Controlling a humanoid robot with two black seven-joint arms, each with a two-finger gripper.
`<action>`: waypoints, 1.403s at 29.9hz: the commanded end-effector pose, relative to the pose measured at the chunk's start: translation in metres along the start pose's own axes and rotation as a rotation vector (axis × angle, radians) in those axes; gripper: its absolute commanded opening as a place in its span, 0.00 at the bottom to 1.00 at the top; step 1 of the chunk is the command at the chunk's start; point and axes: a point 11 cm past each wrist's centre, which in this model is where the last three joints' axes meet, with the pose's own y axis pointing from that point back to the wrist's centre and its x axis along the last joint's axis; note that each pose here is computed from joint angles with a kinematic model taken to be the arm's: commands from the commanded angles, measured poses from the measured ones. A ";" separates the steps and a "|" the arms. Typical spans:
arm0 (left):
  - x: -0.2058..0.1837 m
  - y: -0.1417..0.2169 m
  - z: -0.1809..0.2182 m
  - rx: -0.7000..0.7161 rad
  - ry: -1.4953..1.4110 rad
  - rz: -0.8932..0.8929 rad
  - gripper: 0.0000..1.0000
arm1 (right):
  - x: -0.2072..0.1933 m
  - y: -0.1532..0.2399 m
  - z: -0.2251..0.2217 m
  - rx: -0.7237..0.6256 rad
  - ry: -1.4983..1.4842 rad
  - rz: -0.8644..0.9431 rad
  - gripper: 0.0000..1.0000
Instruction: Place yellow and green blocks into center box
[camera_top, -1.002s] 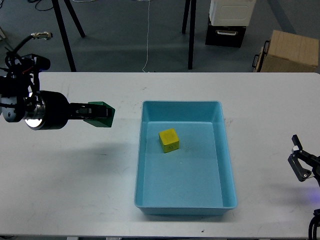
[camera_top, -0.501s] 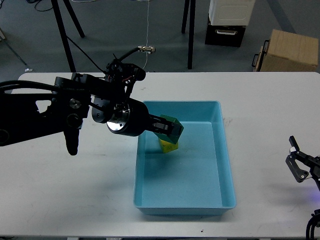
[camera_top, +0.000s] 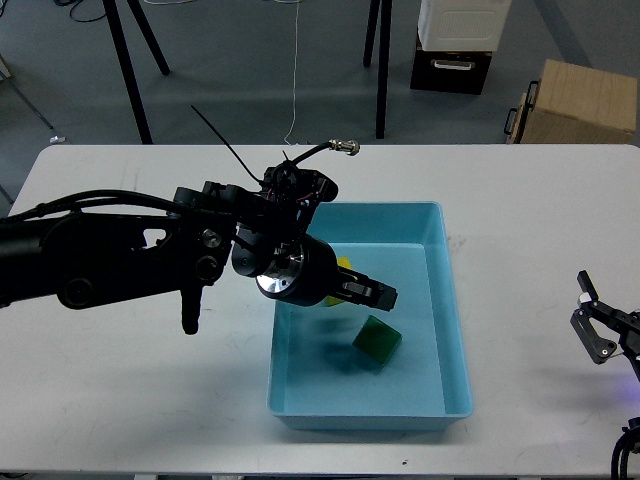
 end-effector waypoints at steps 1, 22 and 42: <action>0.001 0.001 0.000 0.001 0.001 0.003 0.82 | 0.000 0.000 0.000 0.000 0.000 0.000 1.00; 0.149 0.192 -0.075 -0.767 0.862 0.663 0.95 | -0.014 -0.021 0.001 -0.004 -0.002 -0.070 1.00; -0.199 0.174 -0.224 -1.579 1.949 1.289 0.99 | -0.012 -0.013 -0.014 0.100 0.003 -0.048 1.00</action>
